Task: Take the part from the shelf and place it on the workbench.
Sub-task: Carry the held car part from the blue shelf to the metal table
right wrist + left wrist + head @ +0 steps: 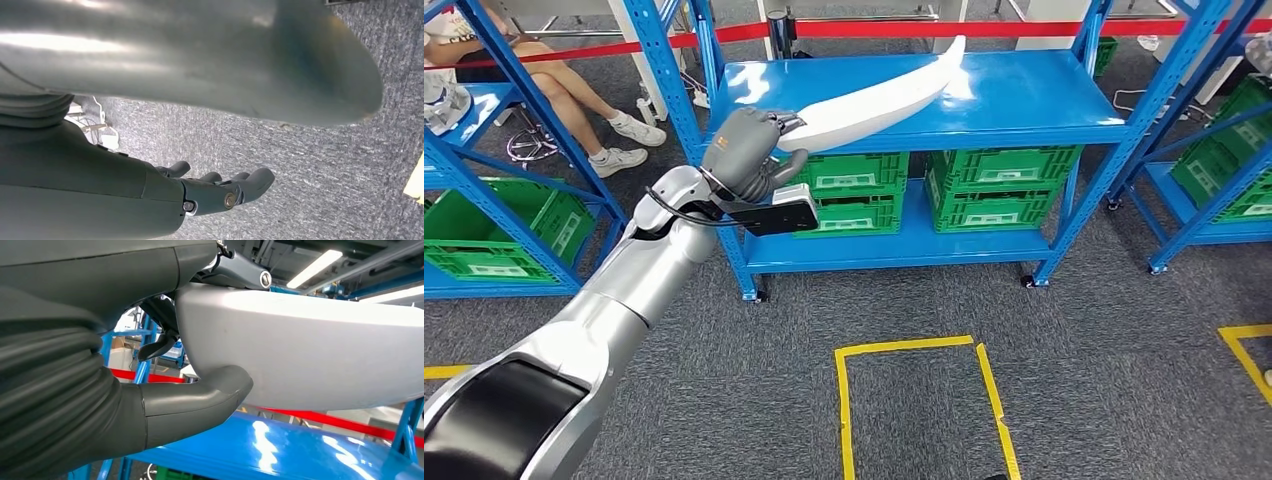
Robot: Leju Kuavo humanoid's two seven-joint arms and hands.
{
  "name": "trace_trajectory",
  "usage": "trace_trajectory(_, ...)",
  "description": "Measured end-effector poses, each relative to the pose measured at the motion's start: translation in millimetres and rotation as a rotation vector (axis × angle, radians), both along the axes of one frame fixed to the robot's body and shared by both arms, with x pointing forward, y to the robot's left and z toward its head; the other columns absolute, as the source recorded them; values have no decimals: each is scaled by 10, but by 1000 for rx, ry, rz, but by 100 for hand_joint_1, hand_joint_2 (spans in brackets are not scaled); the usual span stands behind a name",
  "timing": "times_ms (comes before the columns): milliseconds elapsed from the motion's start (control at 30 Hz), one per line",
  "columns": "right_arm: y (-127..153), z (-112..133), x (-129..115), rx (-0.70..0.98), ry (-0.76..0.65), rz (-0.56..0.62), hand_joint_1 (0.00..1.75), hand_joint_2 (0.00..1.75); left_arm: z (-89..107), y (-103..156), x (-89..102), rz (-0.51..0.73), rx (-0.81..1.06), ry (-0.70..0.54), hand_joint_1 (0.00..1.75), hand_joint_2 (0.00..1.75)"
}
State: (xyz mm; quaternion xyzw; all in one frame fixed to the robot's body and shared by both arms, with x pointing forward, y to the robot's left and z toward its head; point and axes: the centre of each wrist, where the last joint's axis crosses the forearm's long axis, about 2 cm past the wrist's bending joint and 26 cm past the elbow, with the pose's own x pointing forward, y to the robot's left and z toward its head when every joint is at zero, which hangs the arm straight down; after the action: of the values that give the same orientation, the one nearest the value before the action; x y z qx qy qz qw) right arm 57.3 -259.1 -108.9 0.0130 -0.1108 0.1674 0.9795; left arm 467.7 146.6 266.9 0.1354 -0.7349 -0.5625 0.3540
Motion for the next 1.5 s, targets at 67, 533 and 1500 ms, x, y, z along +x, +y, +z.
trace_trajectory(67,0,0,-3,0,1,0,0,0,14,-24,-2,-4,-2,-2,175,175)
trace_trajectory(533,-5,-1,-7,5,18,0,0,0,5,-51,-12,-26,-16,11,175,175)
trace_trajectory(1500,-34,-11,-68,12,47,-83,0,0,170,-501,-131,-158,-61,49,175,175)
